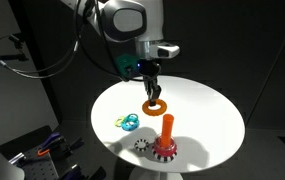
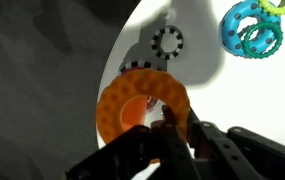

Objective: Pick up the orange ring and put it on the ring holder

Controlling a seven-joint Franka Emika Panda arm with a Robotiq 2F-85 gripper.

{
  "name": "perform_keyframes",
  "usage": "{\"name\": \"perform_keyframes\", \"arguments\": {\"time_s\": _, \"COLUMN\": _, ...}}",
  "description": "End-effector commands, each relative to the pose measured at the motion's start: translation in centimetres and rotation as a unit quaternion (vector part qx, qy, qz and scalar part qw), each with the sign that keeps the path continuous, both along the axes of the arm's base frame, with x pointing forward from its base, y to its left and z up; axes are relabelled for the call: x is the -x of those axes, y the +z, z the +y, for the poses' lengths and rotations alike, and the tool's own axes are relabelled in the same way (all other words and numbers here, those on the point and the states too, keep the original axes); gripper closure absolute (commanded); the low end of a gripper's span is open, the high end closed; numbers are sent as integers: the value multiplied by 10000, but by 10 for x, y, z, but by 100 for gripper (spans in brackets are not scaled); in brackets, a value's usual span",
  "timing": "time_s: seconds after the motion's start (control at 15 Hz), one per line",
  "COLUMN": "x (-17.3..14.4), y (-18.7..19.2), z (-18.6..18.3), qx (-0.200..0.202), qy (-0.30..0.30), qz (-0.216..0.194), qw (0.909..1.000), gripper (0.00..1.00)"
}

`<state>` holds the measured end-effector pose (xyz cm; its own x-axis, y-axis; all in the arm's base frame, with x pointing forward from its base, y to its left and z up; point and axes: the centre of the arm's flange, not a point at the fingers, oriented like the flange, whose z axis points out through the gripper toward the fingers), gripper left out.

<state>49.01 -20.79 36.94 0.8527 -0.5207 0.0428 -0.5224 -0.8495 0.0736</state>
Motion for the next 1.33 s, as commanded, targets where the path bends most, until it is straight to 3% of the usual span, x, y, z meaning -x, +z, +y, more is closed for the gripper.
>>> {"name": "perform_keyframes", "arguments": {"time_s": 0.0, "x": -18, "y": 7, "z": -14, "qx": 19, "qy": -144, "qz": 89, "qw": 9999, "gripper": 94}}
{"name": "perform_keyframes", "arguments": {"time_s": 1.27, "x": -47, "y": -9, "z": -53, "qx": -22, "qy": -337, "qz": 183, "qw": 9993, "gripper": 94}}
